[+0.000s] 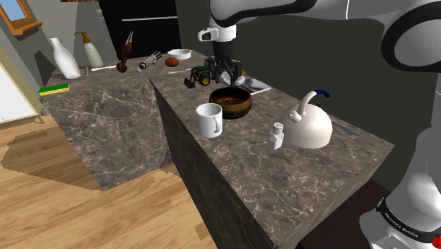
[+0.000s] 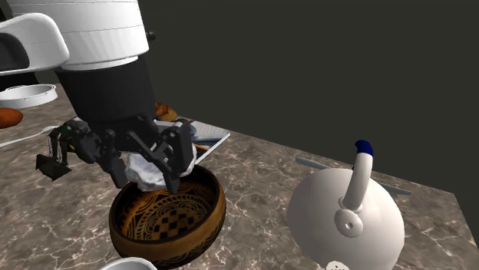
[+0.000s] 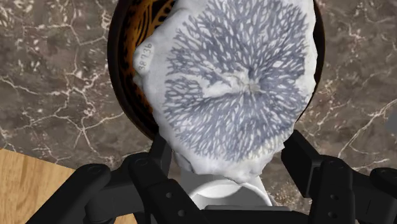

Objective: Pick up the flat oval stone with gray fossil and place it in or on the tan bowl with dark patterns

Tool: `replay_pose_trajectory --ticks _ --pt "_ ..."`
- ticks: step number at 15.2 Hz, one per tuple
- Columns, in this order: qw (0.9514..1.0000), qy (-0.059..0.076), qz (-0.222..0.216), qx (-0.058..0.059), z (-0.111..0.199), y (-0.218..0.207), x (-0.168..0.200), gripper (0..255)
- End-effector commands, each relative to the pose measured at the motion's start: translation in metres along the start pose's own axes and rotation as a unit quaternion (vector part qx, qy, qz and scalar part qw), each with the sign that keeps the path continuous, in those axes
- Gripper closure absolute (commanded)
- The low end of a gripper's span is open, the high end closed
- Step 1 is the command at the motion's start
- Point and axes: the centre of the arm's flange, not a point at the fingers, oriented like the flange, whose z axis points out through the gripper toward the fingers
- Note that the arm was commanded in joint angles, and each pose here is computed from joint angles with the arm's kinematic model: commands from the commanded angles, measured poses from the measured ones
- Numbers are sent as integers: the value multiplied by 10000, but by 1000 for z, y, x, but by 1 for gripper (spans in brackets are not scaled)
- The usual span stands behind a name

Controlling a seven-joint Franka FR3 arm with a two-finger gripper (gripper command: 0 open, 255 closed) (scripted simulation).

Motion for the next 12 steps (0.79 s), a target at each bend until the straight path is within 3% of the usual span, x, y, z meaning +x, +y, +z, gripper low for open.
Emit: replay_pose_trajectory --ticks 1,9,12 --pt "10000 0 4 -3 10 0 2 255" --pt "10000 0 4 -3 55 1 3 255" --pt "10000 0 4 -3 55 1 3 255"
